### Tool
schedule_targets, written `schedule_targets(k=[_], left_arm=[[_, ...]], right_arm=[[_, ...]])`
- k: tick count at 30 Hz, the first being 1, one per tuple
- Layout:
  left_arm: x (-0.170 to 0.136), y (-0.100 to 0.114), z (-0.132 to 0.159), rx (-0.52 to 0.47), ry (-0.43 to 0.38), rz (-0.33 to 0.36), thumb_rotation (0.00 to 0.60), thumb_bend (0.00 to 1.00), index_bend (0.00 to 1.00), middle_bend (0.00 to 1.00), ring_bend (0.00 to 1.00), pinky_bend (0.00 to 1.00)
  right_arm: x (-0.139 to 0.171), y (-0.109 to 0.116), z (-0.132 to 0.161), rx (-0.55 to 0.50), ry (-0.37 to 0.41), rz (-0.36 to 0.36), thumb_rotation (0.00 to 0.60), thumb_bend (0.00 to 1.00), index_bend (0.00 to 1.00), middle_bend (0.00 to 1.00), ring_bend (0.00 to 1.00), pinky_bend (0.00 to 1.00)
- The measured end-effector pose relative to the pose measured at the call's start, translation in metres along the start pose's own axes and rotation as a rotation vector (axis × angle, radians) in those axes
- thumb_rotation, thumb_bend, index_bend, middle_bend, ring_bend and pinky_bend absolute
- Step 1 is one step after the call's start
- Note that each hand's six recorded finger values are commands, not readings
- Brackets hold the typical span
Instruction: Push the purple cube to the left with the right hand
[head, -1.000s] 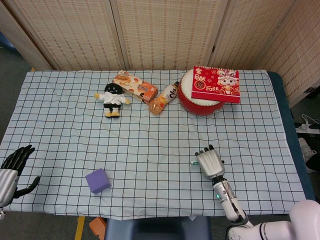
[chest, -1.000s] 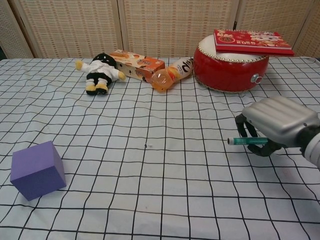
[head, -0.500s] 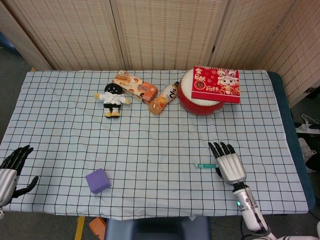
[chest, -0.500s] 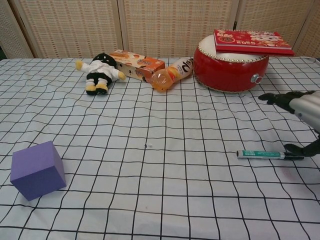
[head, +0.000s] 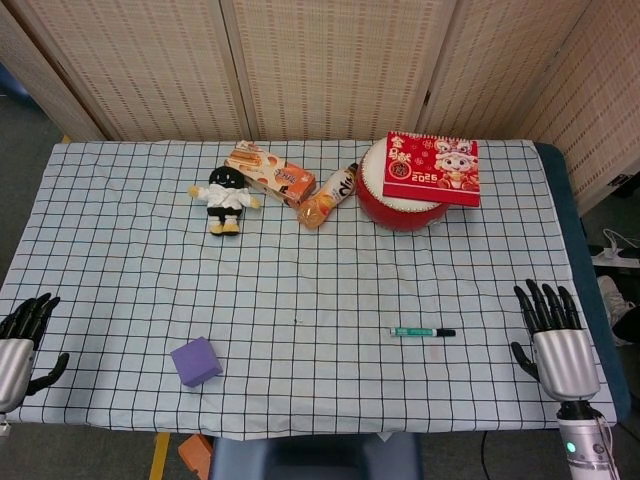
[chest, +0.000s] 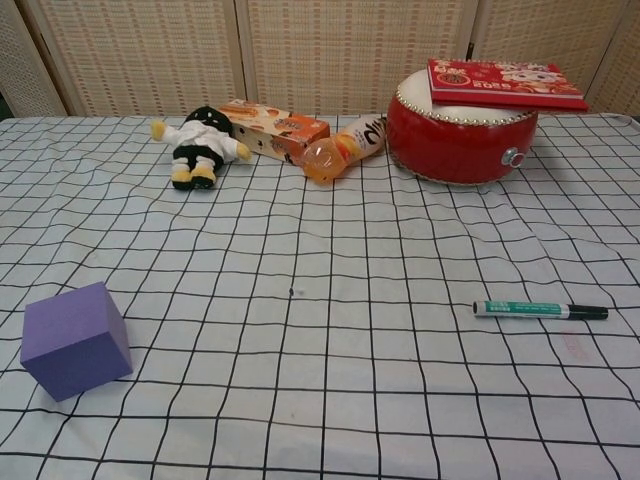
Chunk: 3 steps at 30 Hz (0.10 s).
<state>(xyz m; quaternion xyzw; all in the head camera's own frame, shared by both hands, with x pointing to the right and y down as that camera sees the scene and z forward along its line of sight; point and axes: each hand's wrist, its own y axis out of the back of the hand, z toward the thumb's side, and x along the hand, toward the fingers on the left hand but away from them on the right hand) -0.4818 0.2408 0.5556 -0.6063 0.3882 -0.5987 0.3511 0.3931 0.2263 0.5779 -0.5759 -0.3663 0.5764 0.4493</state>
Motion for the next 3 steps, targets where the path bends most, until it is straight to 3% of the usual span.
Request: schedule_targets(k=[3], left_arm=[[-0.002,0.0025,0.0018,0.002,-0.003,0.017,0.6,0.39,0.0,0.0,0.0,0.14]], right_arm=[[-0.003,-0.0052,-0.0061,0.003,-0.029,0.012,0.6,0.19,0.0,0.0,0.0,0.0]])
